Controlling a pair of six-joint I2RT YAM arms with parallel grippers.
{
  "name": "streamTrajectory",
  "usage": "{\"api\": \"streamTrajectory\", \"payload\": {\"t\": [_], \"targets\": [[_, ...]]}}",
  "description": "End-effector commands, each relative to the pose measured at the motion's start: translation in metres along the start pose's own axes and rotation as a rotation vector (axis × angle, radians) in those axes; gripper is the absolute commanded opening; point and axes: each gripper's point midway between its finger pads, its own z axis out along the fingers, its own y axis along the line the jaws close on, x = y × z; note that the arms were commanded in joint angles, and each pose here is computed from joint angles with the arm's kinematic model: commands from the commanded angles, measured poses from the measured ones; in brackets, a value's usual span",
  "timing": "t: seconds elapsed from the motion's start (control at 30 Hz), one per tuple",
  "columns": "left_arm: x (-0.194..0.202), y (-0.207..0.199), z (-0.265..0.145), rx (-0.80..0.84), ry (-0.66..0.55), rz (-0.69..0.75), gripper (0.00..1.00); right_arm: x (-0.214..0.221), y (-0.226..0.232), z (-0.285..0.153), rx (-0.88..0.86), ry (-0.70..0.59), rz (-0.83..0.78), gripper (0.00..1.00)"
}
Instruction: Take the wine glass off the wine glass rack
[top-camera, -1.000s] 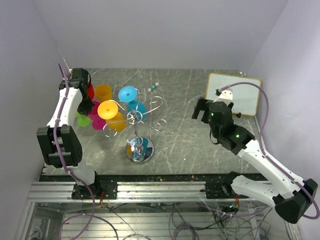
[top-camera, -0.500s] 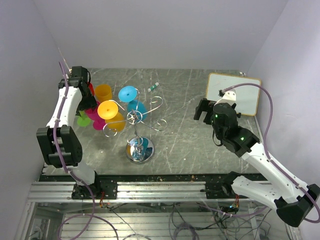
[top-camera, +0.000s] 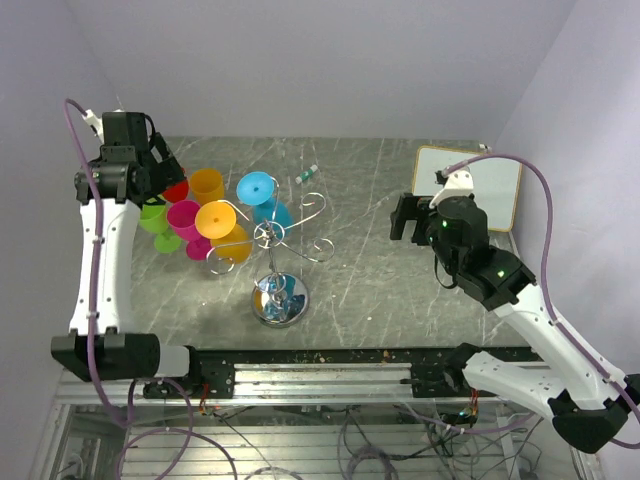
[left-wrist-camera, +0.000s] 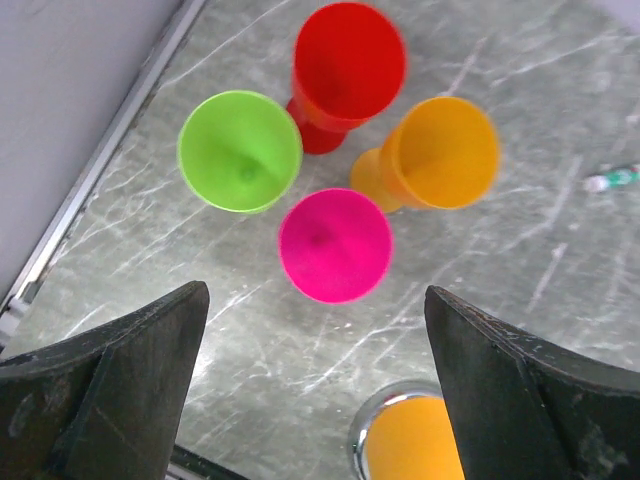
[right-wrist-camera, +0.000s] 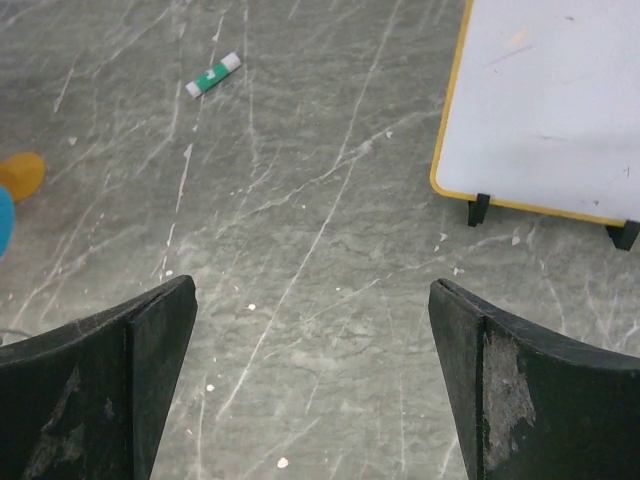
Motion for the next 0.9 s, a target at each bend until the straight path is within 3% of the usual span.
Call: {"api": "streamTrajectory", "payload": {"t": [0.0,0.23,0.43,0.67,0.87], "targets": [[-0.012,-0.027,-0.039,0.153,-0.077,0.012,1.00,-0.015,0.017,-0.006,-0.109,0.014,-0.112,1.00],[-0.011,-0.069,-0.098,0.457,-0.125,-0.048,0.98,-0.055,0.057,-0.005,-0.273,-0.067,-0.126,1.00],[0.000,-0.050,-0.147,0.527,-0.184,-0.182,0.96,-0.065,0.075,0.001,-0.334,-0.084,-0.118,1.00],[0.045,-0.043,-0.168,0.620,-0.087,-0.303,0.89,-0.065,0.075,0.001,-0.346,-0.117,-0.142,1.00],[0.076,-0.048,-0.163,0.682,-0.006,-0.354,0.85,-0.060,0.070,-0.005,-0.350,-0.143,-0.129,1.00]]}}
